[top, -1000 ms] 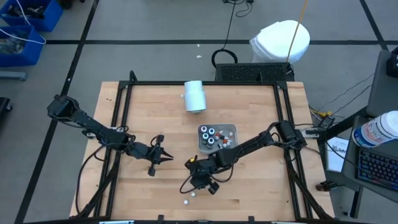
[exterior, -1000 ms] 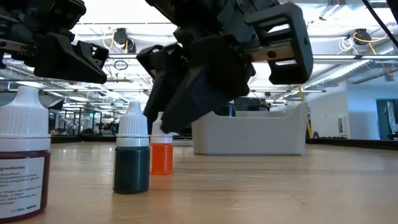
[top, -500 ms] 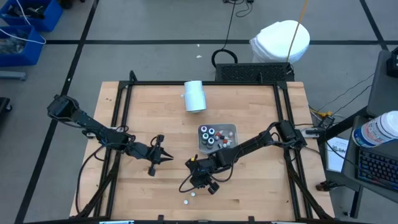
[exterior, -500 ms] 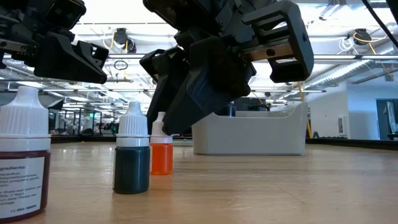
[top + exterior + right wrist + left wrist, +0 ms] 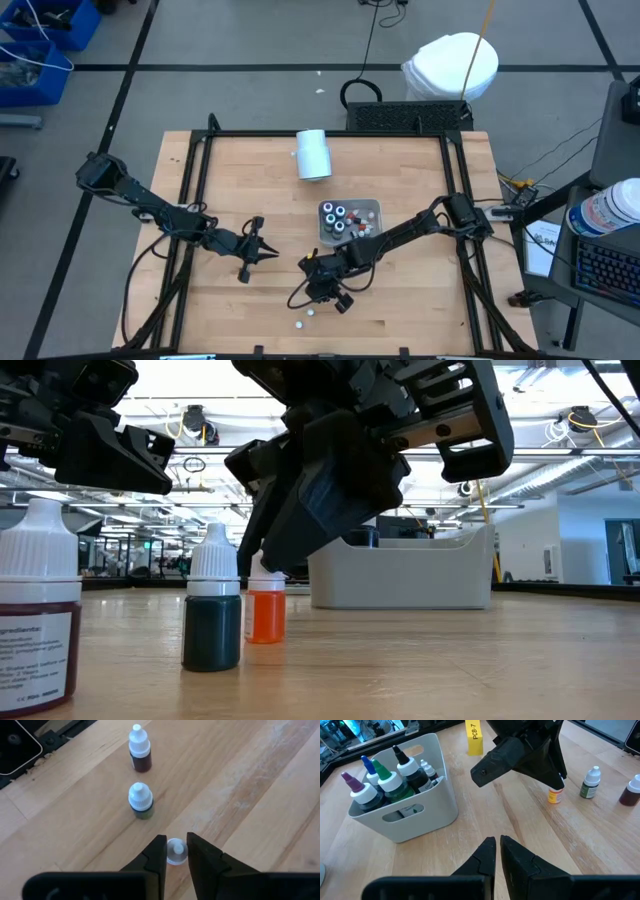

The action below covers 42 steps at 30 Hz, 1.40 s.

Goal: Pick & Place food coloring
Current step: Put the orange food coloring bottle into the gray bin

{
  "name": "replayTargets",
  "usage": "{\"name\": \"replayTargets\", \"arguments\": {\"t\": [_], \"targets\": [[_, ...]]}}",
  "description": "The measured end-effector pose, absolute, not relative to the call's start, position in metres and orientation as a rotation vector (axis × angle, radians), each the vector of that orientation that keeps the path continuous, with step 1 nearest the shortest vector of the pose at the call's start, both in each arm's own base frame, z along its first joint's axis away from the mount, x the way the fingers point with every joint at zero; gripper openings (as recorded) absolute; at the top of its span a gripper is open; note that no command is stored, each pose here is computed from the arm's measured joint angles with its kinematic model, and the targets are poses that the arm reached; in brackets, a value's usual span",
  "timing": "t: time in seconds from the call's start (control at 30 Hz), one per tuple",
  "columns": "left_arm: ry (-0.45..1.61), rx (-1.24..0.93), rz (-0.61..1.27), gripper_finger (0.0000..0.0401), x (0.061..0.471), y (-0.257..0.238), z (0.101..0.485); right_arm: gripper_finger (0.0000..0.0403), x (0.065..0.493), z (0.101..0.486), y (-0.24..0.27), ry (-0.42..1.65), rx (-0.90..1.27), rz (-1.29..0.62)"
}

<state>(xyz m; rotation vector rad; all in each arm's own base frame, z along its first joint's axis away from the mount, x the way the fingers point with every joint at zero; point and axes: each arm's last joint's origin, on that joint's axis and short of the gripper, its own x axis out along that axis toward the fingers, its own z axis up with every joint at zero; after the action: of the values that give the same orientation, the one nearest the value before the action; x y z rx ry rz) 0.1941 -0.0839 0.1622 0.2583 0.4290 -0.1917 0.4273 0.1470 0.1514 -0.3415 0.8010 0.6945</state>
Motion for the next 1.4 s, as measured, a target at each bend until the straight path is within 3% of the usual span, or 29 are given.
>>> {"name": "replayTargets", "arguments": {"t": [0.27,0.63,0.87,1.07,1.27,1.4], "targets": [[0.429,0.253,-0.190,0.0035,0.194,-0.084,0.162,0.0051,0.425,0.157,0.154,0.789,-0.432,0.605],[0.432,0.204,-0.178,0.0035,0.194,-0.084,0.162,0.0050,0.384,0.240,0.155,0.797,-0.474,0.293],[0.438,0.187,-0.174,0.0035,0.194,-0.084,0.162,0.0050,0.346,0.278,0.130,0.854,-0.450,0.154],[0.435,0.175,-0.172,0.0035,0.194,-0.084,0.162,0.0050,0.311,0.277,0.088,0.888,-0.343,0.051],[0.437,0.161,-0.169,0.0035,0.194,-0.084,0.162,0.0050,0.283,0.245,0.036,0.894,-0.229,-0.100],[0.438,0.160,-0.169,0.0035,0.194,-0.084,0.162,0.0050,0.272,0.217,0.015,0.903,-0.144,-0.097]]}}
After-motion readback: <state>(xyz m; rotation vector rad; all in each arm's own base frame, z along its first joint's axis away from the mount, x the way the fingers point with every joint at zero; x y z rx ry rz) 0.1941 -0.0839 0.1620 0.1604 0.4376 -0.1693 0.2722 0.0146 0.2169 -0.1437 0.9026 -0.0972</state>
